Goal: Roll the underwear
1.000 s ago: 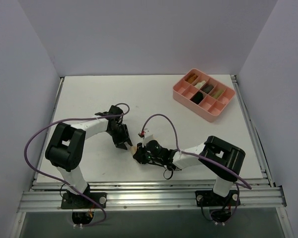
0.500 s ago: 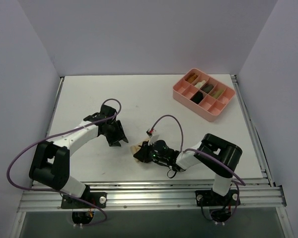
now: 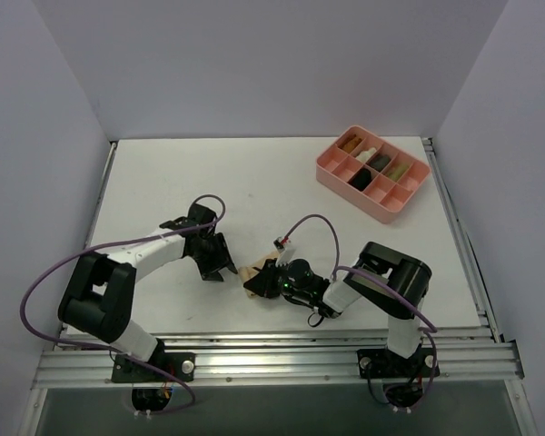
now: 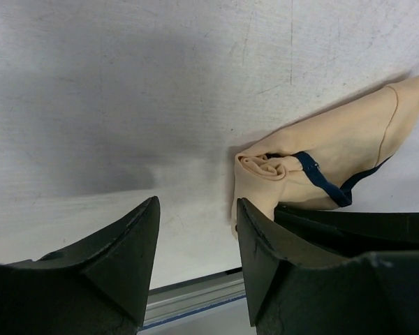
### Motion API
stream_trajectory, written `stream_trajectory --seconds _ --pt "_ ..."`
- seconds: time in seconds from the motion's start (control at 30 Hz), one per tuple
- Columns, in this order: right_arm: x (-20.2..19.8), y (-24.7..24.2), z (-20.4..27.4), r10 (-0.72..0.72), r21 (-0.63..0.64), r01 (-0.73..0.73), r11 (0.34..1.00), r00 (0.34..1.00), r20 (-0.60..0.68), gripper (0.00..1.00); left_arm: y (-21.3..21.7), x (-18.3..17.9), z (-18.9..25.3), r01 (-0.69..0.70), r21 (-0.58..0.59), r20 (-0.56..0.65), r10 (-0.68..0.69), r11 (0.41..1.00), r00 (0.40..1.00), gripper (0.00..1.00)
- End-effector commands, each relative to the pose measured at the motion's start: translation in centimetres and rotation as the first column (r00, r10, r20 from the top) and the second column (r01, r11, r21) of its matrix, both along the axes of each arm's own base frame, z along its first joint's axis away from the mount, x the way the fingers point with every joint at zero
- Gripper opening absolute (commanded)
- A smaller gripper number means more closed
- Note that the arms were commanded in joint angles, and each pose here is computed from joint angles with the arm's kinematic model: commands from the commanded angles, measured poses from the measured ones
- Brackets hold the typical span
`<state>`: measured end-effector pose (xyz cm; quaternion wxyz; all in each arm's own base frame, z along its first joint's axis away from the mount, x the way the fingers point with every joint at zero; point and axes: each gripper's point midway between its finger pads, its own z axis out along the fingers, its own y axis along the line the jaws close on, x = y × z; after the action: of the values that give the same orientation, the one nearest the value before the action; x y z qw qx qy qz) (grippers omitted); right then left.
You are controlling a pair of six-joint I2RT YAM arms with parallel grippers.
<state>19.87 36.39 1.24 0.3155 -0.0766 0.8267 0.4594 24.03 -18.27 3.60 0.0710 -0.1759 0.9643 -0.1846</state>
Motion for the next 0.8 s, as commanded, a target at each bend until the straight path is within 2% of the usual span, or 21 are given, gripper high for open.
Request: stream_trajectory --seconds 0.0,0.3,0.57,0.77 --pt "-6.6 -9.0 -11.9 -0.035 -0.431 -0.095 0.897 0.958 -0.284 0.0 -1.6 1.1 0.3 0.001 -0.062 0.037 0.001 0.998 0.999 0.57" --pt "-6.6 -8.9 -12.0 -0.032 -0.431 -0.1 0.897 0.957 -0.289 0.02 -4.2 2.0 0.3 0.047 -0.079 0.066 -0.042 0.996 0.997 0.58" --pt "-6.6 -8.9 -12.1 -0.029 -0.431 -0.104 0.896 0.956 -0.292 0.02 -4.3 1.6 -0.6 0.043 -0.051 0.038 -0.041 0.998 0.998 0.58" --pt "-6.4 -9.1 -12.2 -0.033 -0.428 -0.104 0.898 0.954 -0.299 0.02 -3.9 1.9 2.0 -0.011 -0.062 0.133 0.019 0.998 0.991 0.58"
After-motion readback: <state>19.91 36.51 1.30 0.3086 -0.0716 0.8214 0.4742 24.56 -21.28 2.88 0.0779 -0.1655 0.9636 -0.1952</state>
